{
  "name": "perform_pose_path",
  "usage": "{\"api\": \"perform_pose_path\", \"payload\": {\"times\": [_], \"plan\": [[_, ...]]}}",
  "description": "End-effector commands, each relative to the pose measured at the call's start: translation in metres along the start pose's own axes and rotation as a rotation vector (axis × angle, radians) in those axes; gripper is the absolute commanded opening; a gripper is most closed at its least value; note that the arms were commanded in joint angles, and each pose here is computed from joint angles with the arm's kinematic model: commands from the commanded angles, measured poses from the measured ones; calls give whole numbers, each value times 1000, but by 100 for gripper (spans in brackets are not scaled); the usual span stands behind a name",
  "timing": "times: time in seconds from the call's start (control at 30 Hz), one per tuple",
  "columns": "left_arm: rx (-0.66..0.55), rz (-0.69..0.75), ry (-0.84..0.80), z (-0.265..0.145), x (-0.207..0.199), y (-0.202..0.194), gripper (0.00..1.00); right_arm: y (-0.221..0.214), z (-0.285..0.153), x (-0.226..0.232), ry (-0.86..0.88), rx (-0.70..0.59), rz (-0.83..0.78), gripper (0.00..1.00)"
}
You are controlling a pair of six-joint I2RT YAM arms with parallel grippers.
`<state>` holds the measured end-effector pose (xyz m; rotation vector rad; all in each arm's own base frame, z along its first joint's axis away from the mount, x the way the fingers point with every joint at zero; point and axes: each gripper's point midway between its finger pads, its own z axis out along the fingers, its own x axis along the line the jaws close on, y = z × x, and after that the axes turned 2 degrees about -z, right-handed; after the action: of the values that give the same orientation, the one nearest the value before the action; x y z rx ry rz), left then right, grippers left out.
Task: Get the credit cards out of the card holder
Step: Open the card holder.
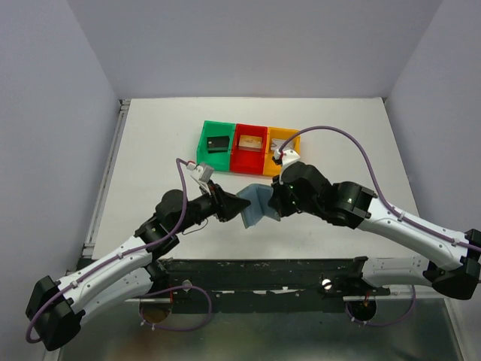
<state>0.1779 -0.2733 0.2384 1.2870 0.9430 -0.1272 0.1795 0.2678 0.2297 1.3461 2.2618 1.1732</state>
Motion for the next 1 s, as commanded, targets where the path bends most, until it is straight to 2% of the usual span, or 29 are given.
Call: {"api": "perform_pose_path", "payload": {"times": [0.0,0.2,0.33,0.37,0.4,0.5,0.57,0.63,0.73,0.83,0.97], "plan": [[-16,45,28,-3,0,9,36,6,-3,4,18,-42,24,0],[-3,78,27,-5,-7,16,17,6,-3,11,78,-80,47,0],[26,108,33,-7,-13,21,0,6,-3,16,122,-105,64,0],[34,116,41,-8,-15,23,0,4,-2,18,133,-105,69,0],[41,123,49,-9,-17,26,0,4,-2,18,141,-109,73,5],[77,141,103,-12,-13,29,0,5,-6,21,184,-143,91,38],[82,143,119,-14,-14,33,0,9,-10,23,220,-175,104,51],[89,136,115,-14,-18,33,0,13,-14,28,263,-197,111,55],[83,120,92,-14,-25,35,0,15,-14,29,276,-204,121,56],[86,112,74,-13,-31,36,0,14,-11,30,280,-200,124,52],[91,113,66,-15,-35,36,0,15,-11,31,291,-209,135,35]]}}
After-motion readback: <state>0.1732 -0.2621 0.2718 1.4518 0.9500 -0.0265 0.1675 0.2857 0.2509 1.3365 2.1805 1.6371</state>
